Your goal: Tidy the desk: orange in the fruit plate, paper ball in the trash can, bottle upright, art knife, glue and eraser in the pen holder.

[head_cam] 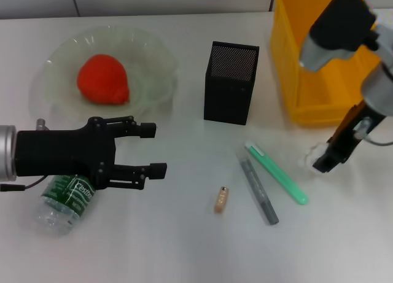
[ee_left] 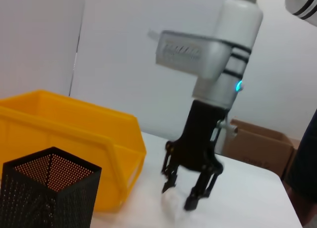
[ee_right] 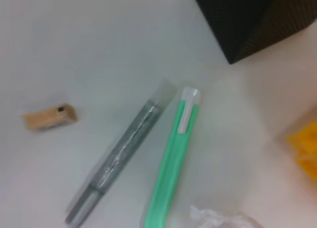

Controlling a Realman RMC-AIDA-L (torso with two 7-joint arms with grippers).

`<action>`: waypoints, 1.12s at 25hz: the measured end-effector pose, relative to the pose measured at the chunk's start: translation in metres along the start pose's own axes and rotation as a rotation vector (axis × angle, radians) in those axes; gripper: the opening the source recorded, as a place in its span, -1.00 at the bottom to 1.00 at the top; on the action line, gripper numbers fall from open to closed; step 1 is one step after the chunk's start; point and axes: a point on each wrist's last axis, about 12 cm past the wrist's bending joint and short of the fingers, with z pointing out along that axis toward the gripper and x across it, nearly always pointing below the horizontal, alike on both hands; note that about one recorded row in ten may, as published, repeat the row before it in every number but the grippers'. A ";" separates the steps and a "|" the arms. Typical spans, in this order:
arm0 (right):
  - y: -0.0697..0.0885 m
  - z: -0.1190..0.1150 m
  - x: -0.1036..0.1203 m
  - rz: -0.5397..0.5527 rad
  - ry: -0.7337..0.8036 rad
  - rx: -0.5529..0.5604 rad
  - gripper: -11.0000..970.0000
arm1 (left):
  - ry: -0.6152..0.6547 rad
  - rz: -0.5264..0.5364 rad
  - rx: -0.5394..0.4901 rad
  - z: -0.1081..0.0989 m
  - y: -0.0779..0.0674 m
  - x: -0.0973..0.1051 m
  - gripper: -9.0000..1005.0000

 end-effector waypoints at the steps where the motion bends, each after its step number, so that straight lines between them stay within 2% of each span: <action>1: 0.000 0.000 0.000 0.000 0.000 0.000 0.10 | 0.000 0.000 0.000 0.000 0.000 0.000 0.61; 2: 0.000 -0.024 0.006 0.010 -0.051 0.027 0.04 | -0.001 -0.019 -0.006 -0.004 0.001 -0.002 0.61; 3: 0.000 -0.024 0.006 0.010 -0.051 0.027 0.04 | -0.001 -0.019 -0.006 -0.004 0.001 -0.002 0.60; 4: 0.000 -0.039 0.011 0.021 -0.090 0.050 0.04 | -0.001 -0.029 -0.011 -0.006 0.002 -0.003 0.60; 6: -0.006 -0.068 0.022 0.066 -0.197 0.128 0.04 | 0.003 -0.057 -0.021 -0.010 0.004 -0.005 0.60; 7: -0.014 -0.088 0.035 0.129 -0.289 0.200 0.04 | 0.006 -0.073 -0.026 -0.012 0.005 -0.007 0.59; 8: -0.014 -0.088 0.035 0.129 -0.289 0.200 0.04 | 0.011 -0.086 -0.032 -0.014 0.006 -0.010 0.59; 10: -0.025 -0.098 0.046 0.191 -0.360 0.261 0.06 | 0.026 -0.112 -0.046 -0.017 0.007 -0.017 0.59; 12: -0.040 -0.090 0.053 0.248 -0.425 0.296 0.11 | 0.070 -0.148 -0.076 -0.018 0.009 -0.029 0.58; 13: -0.040 -0.090 0.053 0.248 -0.425 0.296 0.14 | 0.070 -0.148 -0.076 -0.018 0.009 -0.029 0.58; 18: -0.058 -0.064 0.059 0.279 -0.538 0.229 0.28 | 0.219 -0.258 -0.203 -0.023 0.016 -0.059 0.57; 21: -0.062 -0.059 0.063 0.285 -0.589 0.193 0.40 | 0.261 -0.308 -0.241 -0.023 0.019 -0.067 0.57; 22: -0.065 -0.056 0.067 0.291 -0.642 0.156 0.44 | 0.300 -0.363 -0.292 -0.024 0.023 -0.073 0.56; 24: -0.067 -0.054 0.070 0.292 -0.677 0.132 0.52 | 0.326 -0.399 -0.330 -0.025 0.026 -0.075 0.56; 26: -0.068 -0.051 0.080 0.295 -0.753 0.077 0.60 | 0.375 -0.457 -0.397 -0.026 0.031 -0.078 0.56; 28: -0.064 -0.043 0.097 0.259 -0.837 -0.009 0.66 | 0.455 -0.526 -0.455 -0.026 0.035 -0.079 0.55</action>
